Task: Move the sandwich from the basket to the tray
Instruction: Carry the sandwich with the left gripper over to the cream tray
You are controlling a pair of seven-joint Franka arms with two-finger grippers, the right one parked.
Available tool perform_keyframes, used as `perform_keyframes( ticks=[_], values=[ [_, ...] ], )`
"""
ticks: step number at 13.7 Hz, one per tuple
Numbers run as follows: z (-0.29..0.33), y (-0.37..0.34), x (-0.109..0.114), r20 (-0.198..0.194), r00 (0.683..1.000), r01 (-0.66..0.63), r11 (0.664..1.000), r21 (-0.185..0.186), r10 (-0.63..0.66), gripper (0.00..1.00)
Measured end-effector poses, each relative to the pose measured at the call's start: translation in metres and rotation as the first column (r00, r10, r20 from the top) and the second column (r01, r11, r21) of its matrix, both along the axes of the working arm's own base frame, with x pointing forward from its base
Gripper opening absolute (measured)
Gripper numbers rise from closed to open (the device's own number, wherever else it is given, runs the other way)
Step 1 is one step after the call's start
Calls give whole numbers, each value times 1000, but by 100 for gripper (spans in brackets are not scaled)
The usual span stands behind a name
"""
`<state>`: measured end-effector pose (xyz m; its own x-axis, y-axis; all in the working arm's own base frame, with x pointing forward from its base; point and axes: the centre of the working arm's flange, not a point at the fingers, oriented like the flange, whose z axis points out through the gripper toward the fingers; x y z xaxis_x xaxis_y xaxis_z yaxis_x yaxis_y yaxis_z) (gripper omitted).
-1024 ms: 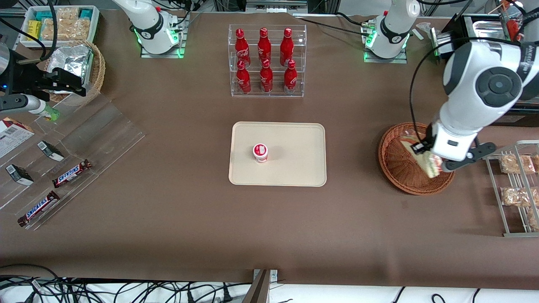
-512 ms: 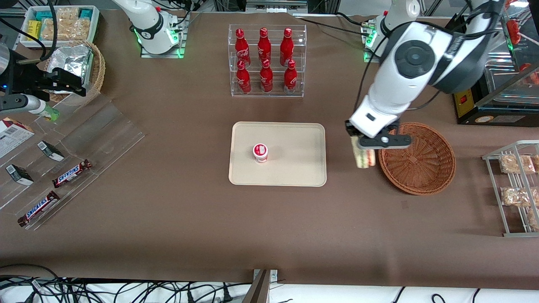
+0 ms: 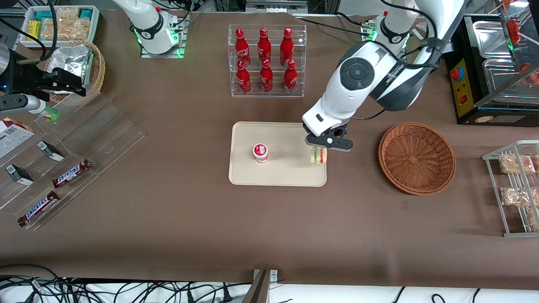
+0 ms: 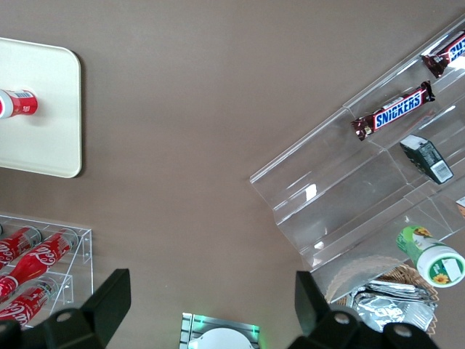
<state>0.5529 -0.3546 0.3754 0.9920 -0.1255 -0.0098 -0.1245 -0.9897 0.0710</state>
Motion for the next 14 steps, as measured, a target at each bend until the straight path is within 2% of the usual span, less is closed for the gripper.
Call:
perform_keyframes(
  ticks=[1, 5, 9, 12, 14],
  values=[
    [-15, -4, 2, 6, 1000, -7, 1000, 2, 7, 19],
    [-77, -28, -8, -2, 1000, -25, 998, 58, 26, 19],
    [-113, -39, -15, -29, 999, -15, 998, 54, 17, 19],
    [-131, -40, -18, -24, 1000, 12, 996, 85, -10, 19],
    [-140, -41, -21, -36, 999, 17, 996, 91, -14, 19]
  ],
)
